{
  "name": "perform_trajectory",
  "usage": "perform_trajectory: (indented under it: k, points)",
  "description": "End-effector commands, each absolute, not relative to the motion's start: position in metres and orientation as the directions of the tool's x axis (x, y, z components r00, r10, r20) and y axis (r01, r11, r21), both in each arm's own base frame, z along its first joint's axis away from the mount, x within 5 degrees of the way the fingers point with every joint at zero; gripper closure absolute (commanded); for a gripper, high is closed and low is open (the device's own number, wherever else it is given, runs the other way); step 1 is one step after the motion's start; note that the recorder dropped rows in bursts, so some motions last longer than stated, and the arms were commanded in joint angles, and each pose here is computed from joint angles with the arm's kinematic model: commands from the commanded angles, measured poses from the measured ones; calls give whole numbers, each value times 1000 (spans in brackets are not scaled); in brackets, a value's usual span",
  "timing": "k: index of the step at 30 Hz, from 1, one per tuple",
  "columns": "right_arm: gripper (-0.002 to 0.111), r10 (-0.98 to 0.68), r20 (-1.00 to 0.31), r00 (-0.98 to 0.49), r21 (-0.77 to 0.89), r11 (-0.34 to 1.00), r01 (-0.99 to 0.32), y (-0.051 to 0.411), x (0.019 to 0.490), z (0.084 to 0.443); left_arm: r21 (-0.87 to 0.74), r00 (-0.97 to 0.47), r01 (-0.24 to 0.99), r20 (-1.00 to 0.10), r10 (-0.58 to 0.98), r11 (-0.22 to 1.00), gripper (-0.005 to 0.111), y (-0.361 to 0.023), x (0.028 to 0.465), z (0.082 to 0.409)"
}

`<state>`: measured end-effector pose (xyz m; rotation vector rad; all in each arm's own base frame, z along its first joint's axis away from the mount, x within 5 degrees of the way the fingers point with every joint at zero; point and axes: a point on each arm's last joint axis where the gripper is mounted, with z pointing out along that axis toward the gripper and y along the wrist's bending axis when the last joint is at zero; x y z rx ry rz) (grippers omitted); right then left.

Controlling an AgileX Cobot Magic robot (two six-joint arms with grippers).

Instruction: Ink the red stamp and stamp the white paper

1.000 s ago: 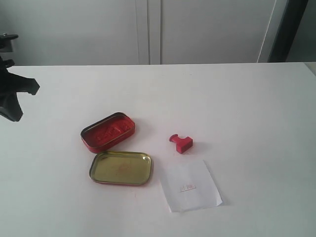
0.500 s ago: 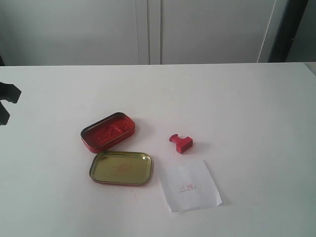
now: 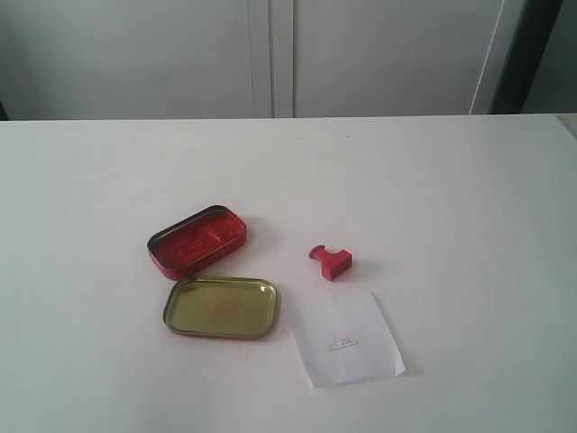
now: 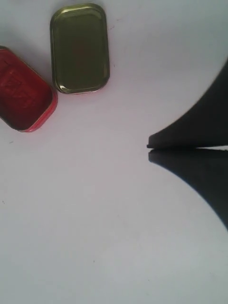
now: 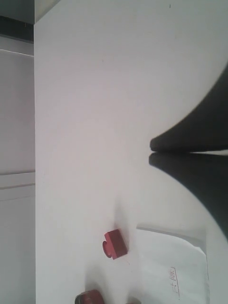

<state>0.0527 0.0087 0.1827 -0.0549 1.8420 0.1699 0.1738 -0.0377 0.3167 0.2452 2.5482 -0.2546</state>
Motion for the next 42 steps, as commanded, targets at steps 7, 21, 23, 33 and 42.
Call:
perform_trajectory:
  k: [7, 21, 23, 33, 42]
  points:
    - [108, 54, -964, -262, 88, 989, -121, 8, 53, 182, -134, -798, 235, -591, 112, 963, 107, -36, 157, 323]
    - [108, 54, -964, -262, 88, 989, -121, 8, 53, 182, -134, -798, 235, -591, 112, 963, 107, -36, 157, 323]
    - [108, 54, -964, -262, 88, 989, -121, 8, 53, 182, -134, -798, 235, -591, 112, 963, 107, -36, 157, 323]
    - [108, 54, -964, -262, 88, 989, -121, 8, 53, 182, -125, -749, 165, -661, 42, 978, 107, -23, 137, 319]
    - [108, 54, -964, -262, 88, 989, -121, 8, 53, 182, -120, -689, 147, -724, 15, 982, 107, -19, 98, 272]
